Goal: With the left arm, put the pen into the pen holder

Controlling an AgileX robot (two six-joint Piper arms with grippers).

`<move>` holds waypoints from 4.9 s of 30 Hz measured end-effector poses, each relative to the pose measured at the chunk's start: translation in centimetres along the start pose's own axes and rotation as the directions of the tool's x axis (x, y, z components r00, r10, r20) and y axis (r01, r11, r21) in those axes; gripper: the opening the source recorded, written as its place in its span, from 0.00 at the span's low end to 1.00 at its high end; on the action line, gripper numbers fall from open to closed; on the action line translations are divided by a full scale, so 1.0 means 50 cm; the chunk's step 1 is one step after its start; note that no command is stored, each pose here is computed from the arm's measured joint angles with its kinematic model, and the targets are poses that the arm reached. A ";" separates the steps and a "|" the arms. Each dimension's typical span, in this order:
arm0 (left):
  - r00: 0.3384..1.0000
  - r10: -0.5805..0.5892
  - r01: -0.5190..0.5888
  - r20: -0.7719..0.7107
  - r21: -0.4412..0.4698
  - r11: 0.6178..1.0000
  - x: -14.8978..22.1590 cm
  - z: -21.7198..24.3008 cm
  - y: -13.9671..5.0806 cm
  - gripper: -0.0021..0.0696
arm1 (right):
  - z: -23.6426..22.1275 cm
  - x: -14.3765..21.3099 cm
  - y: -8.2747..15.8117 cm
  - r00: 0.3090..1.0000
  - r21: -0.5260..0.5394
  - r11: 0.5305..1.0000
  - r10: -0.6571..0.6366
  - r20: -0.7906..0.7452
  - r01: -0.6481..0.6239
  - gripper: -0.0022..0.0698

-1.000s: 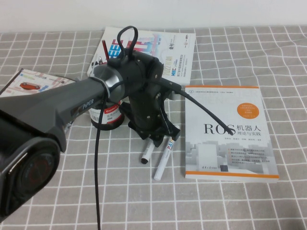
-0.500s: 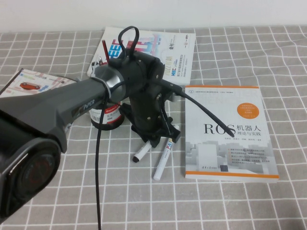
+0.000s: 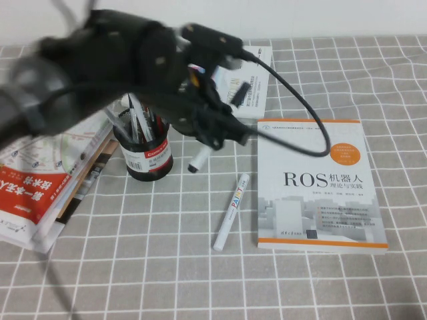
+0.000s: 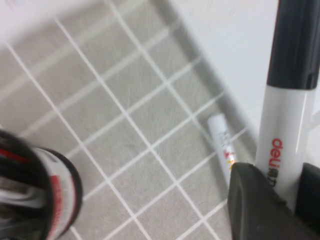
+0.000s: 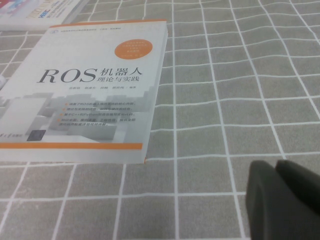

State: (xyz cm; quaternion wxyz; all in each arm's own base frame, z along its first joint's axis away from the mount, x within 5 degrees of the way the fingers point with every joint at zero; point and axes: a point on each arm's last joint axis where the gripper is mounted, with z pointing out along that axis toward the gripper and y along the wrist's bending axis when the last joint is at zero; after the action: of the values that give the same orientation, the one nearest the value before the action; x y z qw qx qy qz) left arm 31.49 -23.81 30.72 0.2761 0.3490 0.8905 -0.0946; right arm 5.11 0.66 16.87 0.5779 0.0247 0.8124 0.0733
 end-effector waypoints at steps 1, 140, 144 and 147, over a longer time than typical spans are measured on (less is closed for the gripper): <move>1.000 0.000 0.000 0.028 -0.004 1.000 0.011 -0.016 -0.001 0.20 | 0.000 0.000 0.000 1.000 0.000 1.000 0.000 0.000 0.000 0.01; 0.632 -0.224 0.401 0.742 -0.065 0.914 0.603 -0.230 -0.018 0.03 | 0.000 0.000 0.002 1.000 -0.008 1.000 0.019 0.000 -0.019 0.01; 0.619 -0.157 0.367 0.770 -0.106 0.924 0.611 -0.228 -0.019 0.03 | 0.000 0.000 0.002 1.000 -0.008 1.000 0.019 0.000 -0.019 0.01; 0.595 -0.118 0.376 0.795 -0.147 0.915 0.625 -0.224 -0.016 0.03 | 0.000 0.000 0.002 1.000 -0.008 1.000 0.019 0.000 -0.019 0.01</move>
State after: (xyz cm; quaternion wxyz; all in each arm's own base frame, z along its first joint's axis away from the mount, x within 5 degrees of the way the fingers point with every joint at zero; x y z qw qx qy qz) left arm 7.30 -2.57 22.56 0.6631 0.1001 0.7292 -0.1364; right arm 5.10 0.74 16.88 0.5771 0.0301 0.8119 0.0822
